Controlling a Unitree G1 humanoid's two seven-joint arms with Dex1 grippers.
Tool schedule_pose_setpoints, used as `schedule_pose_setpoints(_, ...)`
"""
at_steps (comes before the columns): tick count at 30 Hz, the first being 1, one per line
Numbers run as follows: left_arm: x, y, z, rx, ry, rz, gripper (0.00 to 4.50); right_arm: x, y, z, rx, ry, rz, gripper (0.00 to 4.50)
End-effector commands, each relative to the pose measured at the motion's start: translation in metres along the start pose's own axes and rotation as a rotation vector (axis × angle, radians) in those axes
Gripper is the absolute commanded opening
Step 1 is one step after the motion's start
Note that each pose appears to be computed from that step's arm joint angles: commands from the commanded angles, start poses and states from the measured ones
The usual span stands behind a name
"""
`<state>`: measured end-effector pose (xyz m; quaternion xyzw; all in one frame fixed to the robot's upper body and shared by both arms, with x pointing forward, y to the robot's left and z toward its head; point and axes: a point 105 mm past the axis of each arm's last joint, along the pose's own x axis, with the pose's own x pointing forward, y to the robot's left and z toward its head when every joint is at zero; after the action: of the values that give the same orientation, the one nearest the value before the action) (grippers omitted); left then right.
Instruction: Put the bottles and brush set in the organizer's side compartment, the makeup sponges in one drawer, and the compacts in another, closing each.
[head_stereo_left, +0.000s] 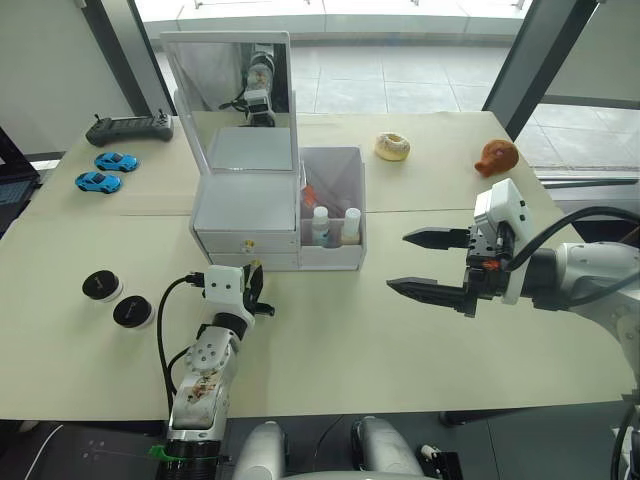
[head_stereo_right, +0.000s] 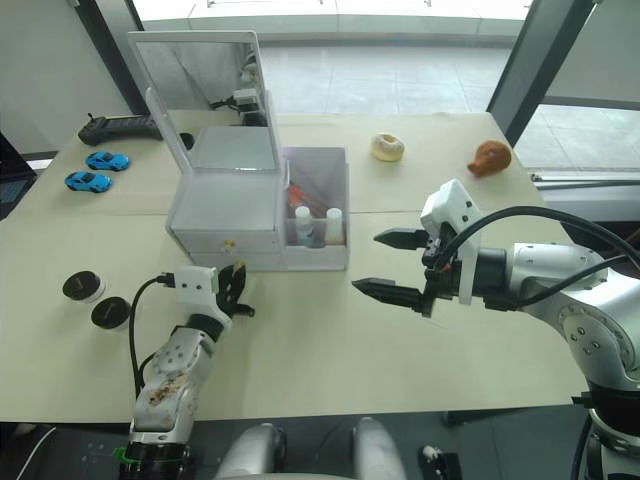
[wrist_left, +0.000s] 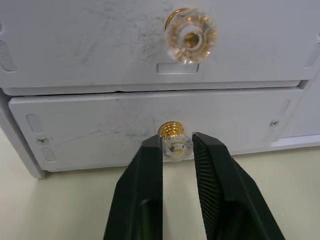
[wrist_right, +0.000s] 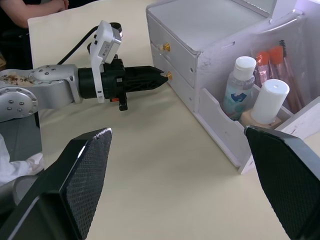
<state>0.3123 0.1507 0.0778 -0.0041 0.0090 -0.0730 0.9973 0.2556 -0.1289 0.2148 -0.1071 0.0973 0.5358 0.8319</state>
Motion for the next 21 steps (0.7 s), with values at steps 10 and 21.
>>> schedule_pose_setpoints(10,-0.035,0.009,0.019,0.008,-0.064,-0.014,0.58,0.001,0.001,0.009,-0.037,-0.025,0.008,4.5)
schedule_pose_setpoints(21,-0.096,0.01,0.013,0.037,0.0,-0.188,0.58,0.009,0.002,0.009,-0.03,-0.032,0.046,4.5)
